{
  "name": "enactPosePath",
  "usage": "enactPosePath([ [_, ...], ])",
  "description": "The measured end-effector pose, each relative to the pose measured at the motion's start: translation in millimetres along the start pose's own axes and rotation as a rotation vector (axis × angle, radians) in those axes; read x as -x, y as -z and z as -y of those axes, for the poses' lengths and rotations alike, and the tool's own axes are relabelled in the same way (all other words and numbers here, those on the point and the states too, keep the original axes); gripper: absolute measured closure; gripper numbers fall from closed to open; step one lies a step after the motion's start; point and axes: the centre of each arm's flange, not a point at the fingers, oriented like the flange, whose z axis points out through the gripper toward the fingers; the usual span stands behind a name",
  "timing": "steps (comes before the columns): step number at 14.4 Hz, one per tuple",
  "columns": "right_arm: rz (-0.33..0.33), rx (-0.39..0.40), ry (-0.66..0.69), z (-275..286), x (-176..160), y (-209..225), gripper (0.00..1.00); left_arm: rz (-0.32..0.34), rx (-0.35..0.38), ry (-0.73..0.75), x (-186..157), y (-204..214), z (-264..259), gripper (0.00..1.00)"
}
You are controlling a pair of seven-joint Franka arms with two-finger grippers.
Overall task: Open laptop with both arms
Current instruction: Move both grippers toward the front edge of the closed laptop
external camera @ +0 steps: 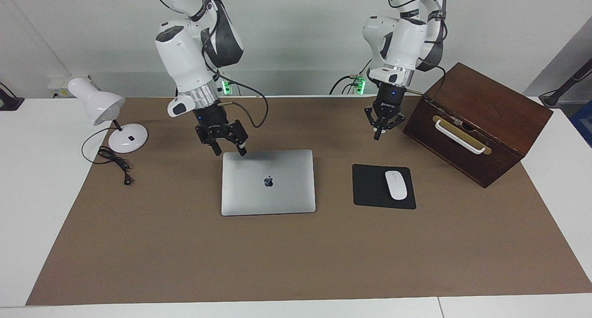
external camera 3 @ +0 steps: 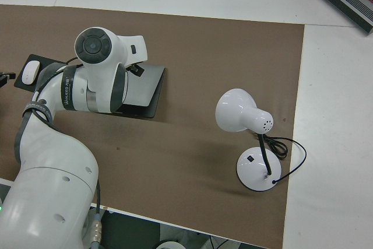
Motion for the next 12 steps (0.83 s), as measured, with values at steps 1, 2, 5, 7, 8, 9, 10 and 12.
enactPosePath([
  [1,-0.014,-0.030,-0.043,4,13,-6,0.01,-0.011,0.008,-0.015,4,-4,-7,0.99],
  [2,-0.029,-0.057,-0.075,4,27,-13,0.00,-0.024,0.016,-0.030,8,-9,-15,0.99],
  [5,-0.045,-0.106,-0.140,-1,69,-32,0.00,-0.048,0.042,-0.081,22,-33,-40,0.99],
  [7,-0.040,-0.140,-0.180,6,91,-31,0.00,-0.050,0.059,-0.113,32,-50,-56,0.99],
  [8,-0.043,-0.154,-0.197,9,100,-28,0.00,-0.050,0.067,-0.129,37,-57,-64,0.99],
  [9,-0.045,-0.164,-0.215,12,109,-27,0.00,-0.051,0.076,-0.145,42,-64,-72,0.99],
  [10,-0.044,-0.169,-0.238,13,118,-27,0.00,-0.050,0.084,-0.158,47,-69,-79,0.99],
  [12,-0.047,-0.174,-0.277,10,130,-26,0.02,-0.049,0.098,-0.178,53,-75,-91,0.99],
])
